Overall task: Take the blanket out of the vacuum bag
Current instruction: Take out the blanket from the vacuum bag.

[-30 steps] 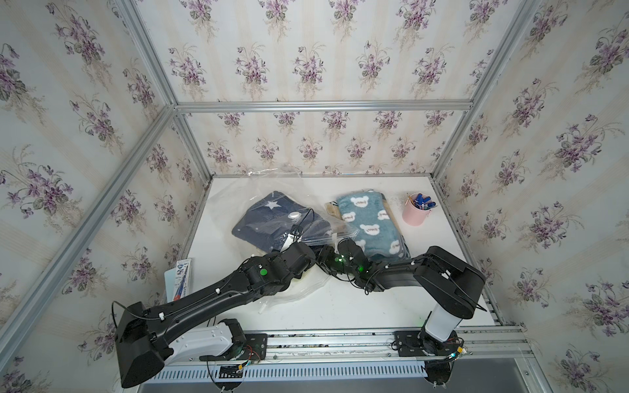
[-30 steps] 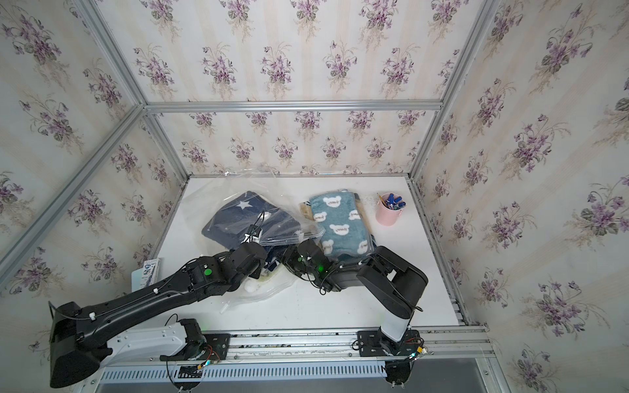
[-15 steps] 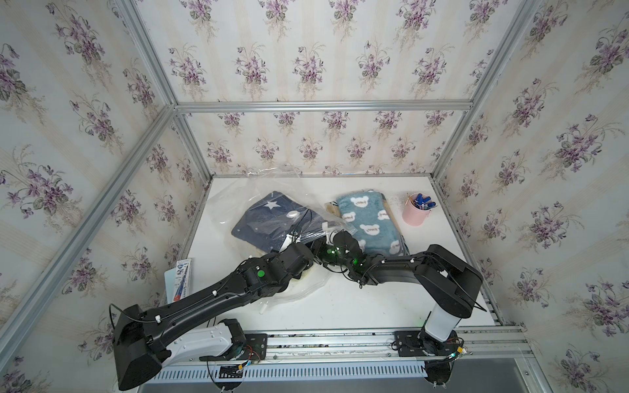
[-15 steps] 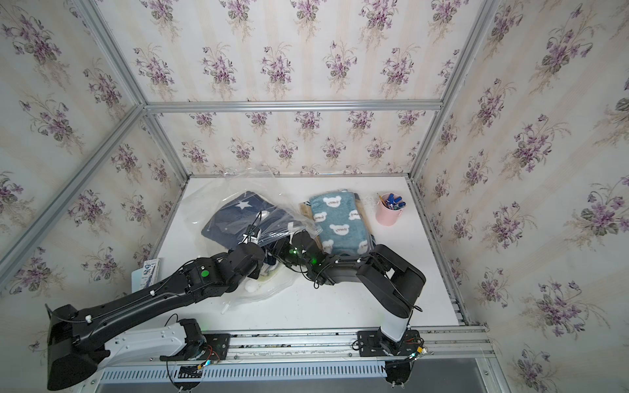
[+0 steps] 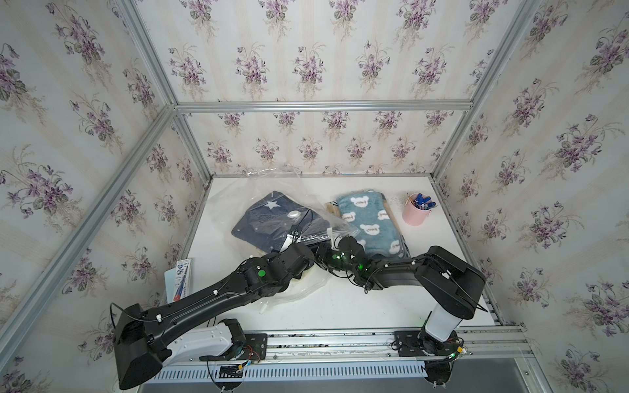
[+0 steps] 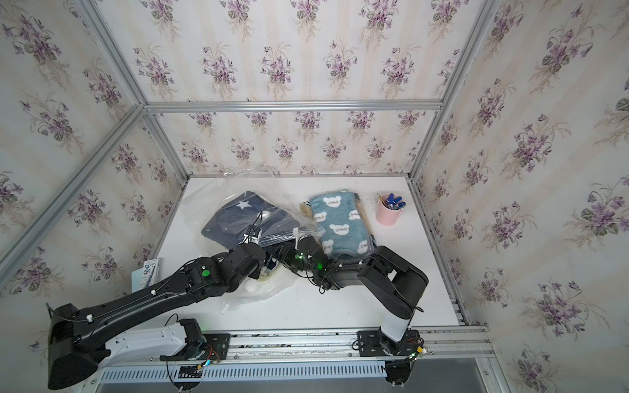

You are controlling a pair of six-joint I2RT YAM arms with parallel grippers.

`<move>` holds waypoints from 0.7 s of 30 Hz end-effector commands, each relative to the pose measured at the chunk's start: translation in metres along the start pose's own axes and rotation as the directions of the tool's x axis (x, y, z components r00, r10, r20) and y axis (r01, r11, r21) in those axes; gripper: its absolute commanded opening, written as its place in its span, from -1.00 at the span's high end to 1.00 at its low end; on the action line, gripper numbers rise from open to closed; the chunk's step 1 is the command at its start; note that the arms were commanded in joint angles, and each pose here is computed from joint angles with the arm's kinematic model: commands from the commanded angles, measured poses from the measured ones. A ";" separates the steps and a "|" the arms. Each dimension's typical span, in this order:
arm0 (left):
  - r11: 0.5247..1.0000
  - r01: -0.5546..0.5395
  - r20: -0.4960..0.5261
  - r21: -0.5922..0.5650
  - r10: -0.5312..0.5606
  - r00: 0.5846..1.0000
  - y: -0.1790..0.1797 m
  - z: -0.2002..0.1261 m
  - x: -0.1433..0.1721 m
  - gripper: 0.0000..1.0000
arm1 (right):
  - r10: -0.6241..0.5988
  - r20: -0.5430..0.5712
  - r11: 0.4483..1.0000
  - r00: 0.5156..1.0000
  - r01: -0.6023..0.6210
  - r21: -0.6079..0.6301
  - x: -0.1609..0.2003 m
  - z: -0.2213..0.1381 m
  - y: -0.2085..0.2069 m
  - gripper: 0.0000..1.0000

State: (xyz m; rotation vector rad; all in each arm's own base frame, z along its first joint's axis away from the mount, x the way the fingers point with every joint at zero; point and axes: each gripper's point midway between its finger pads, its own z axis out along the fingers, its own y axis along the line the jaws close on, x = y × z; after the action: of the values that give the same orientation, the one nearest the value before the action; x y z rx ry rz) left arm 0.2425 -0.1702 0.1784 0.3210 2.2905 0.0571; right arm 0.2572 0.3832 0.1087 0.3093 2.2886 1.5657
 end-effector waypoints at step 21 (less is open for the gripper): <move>1.000 0.011 0.009 0.020 -0.011 1.000 -0.006 0.000 -0.007 0.86 | -0.018 0.000 0.991 1.000 0.018 0.131 -0.010 0.018 -0.035 -0.06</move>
State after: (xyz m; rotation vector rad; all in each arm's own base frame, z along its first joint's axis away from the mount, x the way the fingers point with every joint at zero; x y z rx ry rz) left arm 0.2430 -0.1735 0.1792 0.3250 2.2953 0.0462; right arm 0.2716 0.3846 0.0805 0.3266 2.3687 1.4599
